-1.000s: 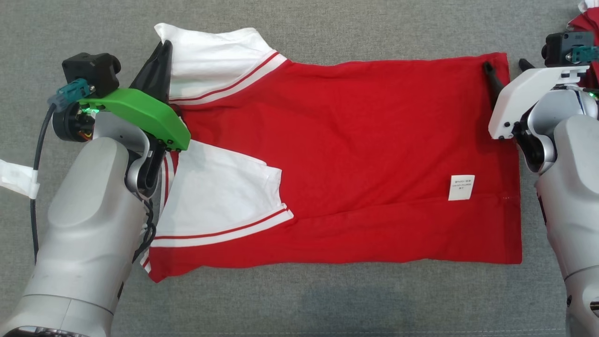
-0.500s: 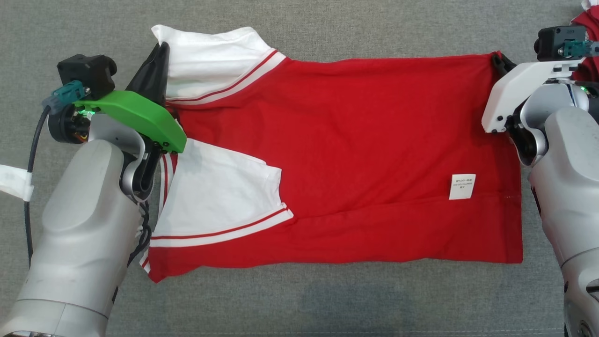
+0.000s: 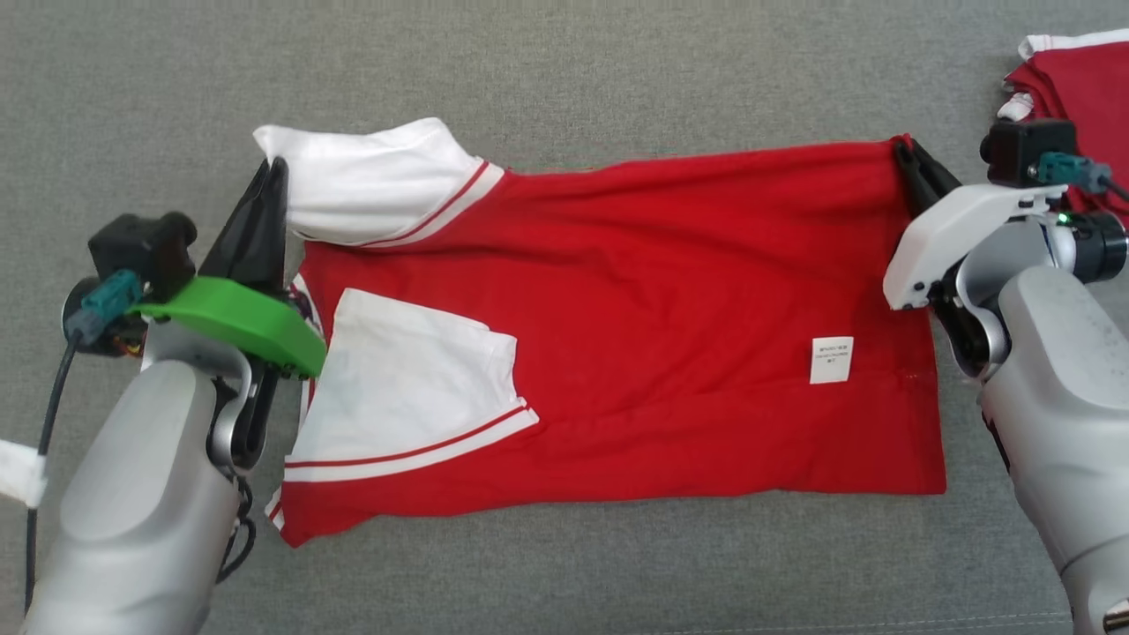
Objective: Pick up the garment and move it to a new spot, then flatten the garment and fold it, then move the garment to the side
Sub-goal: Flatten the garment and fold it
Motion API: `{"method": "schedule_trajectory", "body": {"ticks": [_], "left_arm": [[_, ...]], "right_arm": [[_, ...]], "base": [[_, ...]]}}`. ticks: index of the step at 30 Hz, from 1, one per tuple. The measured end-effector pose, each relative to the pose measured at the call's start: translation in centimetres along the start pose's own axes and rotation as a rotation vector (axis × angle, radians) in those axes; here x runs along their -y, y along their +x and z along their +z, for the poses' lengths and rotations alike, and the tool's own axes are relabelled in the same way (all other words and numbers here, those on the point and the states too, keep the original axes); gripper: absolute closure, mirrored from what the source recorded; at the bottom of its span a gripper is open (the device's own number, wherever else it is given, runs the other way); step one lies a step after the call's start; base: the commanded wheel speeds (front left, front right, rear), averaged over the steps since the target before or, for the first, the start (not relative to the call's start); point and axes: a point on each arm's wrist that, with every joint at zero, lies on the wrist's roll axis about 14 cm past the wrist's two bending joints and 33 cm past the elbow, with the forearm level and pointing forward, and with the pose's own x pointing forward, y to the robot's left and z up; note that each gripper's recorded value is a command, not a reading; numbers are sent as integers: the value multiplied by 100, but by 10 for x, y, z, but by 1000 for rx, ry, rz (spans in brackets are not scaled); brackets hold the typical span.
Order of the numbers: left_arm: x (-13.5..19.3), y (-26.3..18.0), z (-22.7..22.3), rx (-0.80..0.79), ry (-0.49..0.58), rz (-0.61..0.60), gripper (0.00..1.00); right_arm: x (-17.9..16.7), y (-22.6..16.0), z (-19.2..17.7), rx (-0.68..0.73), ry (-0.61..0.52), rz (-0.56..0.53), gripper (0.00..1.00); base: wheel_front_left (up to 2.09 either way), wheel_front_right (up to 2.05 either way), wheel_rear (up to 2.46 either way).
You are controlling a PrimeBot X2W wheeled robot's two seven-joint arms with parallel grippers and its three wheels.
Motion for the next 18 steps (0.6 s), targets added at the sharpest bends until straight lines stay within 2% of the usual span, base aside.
{"method": "schedule_trajectory", "body": {"ticks": [9, 18], "left_arm": [[12, -53, 5, 48, -18, 28, 100], [26, -105, -19, -7, -111, 81, 100]], "right_arm": [[-5, -58, 5, 118, 90, 17, 100], [-9, -110, -21, 120, 203, -16, 100]], "base": [[0, 0, 0], [0, 0, 0]]}}
